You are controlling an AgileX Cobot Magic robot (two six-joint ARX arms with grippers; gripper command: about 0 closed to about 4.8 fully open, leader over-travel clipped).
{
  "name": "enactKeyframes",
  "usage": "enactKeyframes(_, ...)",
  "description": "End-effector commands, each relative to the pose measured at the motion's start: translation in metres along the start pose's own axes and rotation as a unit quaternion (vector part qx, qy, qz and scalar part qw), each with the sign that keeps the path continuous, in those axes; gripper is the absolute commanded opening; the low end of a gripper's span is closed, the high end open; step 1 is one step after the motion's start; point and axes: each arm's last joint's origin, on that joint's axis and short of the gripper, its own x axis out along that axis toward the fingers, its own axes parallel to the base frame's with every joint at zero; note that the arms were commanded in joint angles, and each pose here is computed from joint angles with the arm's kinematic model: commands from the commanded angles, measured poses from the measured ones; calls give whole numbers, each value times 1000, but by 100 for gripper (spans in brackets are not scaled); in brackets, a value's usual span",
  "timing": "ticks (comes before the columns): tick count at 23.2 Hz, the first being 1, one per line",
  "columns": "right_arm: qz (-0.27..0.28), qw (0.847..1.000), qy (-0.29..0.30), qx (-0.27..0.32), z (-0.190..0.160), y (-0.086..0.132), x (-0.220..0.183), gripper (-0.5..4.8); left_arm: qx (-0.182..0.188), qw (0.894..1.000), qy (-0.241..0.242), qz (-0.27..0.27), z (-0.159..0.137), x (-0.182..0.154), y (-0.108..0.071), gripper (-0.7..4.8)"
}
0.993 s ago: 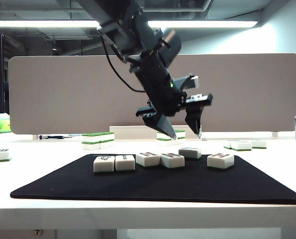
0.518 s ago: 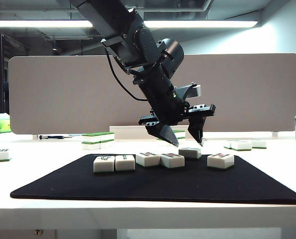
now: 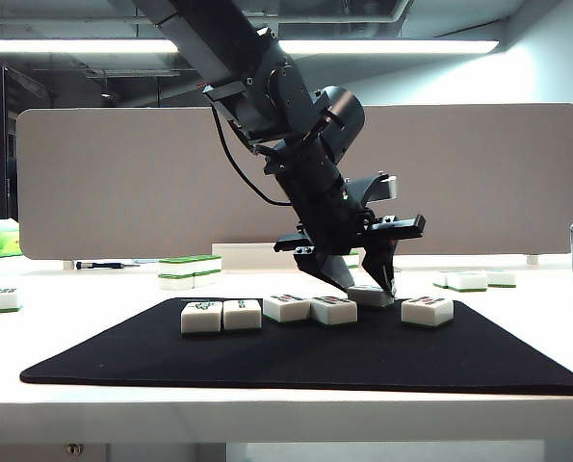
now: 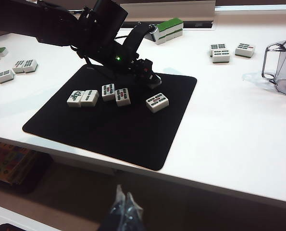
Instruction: Align six mahjong tiles in a row on the table.
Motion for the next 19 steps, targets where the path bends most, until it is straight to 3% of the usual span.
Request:
enactKeyframes(1, -2, 1000, -13, -6, -1, 1, -3, -1, 1, 1000, -3, -2, 1, -1, -1, 174)
enactKeyframes(4, -2, 1000, -13, -6, -1, 1, -3, -1, 5, 1000, 0, -3, 5, -11, -2, 174)
enactKeyframes(10, -2, 1000, -13, -6, -1, 1, -3, -1, 123, 992, 26, 0, 27, -86, -2, 174)
enactKeyframes(14, -2, 1000, -13, -6, -1, 1, -3, -1, 198, 975, 103, -4, 19, -110, 9, 174)
enactKeyframes(15, -1, 1000, -13, -6, -1, 1, -3, -1, 213, 968, 134, -6, 13, -112, 19, 174)
enactKeyframes(19, -1, 1000, -12, -6, -1, 1, -3, -1, 196, 967, 163, 6, 6, -105, 48, 174)
